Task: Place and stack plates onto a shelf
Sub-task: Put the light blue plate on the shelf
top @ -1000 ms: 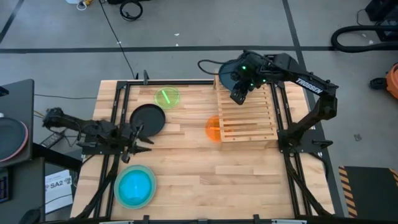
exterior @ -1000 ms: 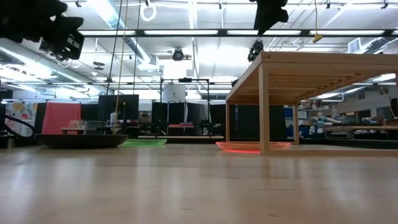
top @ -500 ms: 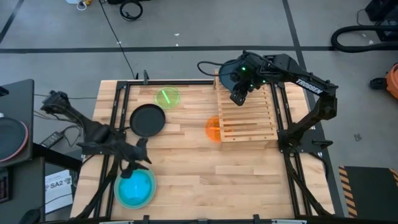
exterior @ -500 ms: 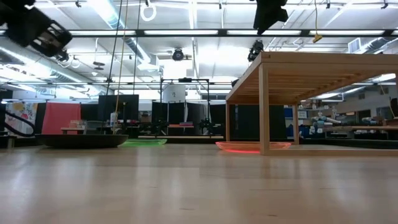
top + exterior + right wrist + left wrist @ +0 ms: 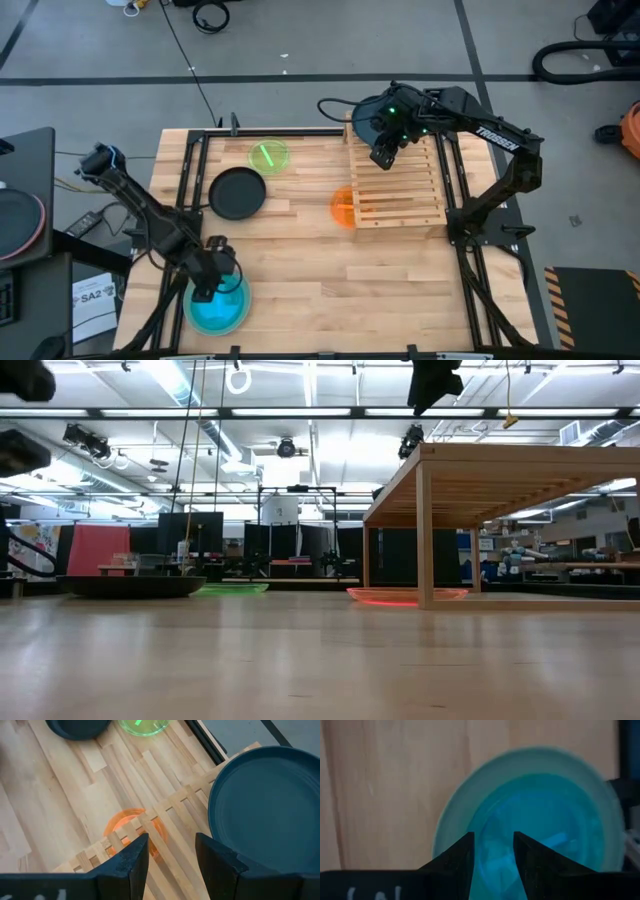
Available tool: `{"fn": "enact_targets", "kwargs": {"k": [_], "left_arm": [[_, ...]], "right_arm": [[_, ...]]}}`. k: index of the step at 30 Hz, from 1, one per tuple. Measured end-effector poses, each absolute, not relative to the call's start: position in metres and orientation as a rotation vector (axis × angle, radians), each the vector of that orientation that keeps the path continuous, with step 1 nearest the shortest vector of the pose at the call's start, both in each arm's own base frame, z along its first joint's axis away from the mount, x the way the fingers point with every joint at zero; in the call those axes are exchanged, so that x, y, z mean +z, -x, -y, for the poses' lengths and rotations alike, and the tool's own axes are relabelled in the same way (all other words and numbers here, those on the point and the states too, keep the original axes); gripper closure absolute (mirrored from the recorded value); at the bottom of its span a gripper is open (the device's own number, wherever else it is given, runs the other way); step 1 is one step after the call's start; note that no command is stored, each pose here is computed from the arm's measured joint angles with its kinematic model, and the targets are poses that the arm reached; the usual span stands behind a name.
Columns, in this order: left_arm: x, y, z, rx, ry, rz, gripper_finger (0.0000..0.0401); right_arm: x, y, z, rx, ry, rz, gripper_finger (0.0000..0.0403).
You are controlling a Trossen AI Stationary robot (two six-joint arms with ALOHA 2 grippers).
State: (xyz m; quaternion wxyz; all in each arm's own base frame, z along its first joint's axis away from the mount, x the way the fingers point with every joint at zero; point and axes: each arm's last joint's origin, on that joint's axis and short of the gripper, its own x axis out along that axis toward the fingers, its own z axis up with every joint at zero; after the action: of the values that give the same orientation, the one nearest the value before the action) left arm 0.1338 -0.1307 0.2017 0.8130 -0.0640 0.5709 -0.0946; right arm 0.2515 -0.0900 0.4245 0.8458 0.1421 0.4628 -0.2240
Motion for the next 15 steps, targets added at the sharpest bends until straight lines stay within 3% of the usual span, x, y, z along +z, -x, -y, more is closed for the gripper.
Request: {"fn": "enact_targets", "kwargs": {"k": [15], "left_arm": [[0.174,-0.133,0.140,-0.040,0.100,-1.389,0.0260]], "right_arm": [[0.424,-0.252,0.090,-0.472,-0.300,-0.976,0.0236]]}}
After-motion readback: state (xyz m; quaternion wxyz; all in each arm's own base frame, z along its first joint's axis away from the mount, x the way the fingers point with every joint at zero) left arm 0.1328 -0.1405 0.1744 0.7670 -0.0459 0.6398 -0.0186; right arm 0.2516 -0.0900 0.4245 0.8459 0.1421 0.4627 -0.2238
